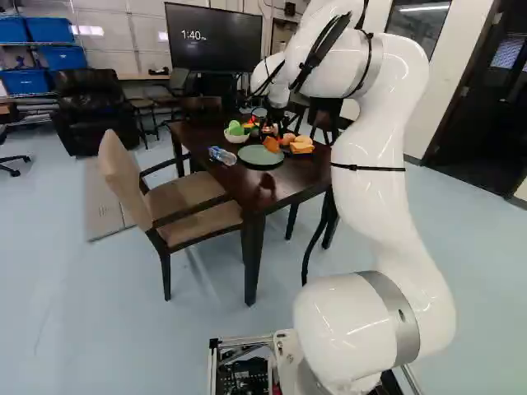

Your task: Move the croissant to the empty plate

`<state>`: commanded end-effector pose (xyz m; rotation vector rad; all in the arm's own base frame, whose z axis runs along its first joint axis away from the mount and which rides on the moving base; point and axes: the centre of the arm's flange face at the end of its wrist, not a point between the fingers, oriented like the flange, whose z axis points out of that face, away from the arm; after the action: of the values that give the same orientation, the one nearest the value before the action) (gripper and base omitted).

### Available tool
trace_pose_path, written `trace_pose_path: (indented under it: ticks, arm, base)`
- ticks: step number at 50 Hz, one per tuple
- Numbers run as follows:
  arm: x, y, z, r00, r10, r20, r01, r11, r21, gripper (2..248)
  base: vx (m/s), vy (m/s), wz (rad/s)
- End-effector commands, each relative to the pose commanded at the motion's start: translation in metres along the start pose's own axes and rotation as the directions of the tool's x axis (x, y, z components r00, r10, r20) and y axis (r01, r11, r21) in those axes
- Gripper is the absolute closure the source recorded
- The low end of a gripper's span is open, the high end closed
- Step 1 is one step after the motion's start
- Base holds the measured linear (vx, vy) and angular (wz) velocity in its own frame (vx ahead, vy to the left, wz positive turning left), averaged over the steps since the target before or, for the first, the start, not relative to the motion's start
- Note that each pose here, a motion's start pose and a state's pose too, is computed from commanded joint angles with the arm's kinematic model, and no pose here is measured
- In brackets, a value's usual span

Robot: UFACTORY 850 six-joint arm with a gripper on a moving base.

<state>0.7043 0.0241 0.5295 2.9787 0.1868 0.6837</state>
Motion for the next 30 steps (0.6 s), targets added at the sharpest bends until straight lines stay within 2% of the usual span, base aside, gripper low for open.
trace_pose_path:
  ticks: [30]
  arm:
    - [0.0, 0.0, 0.0, 1.0, 0.0, 0.0, 0.0, 1.0, 0.0, 124]
  base:
    - [0.034, 0.027, -0.006]
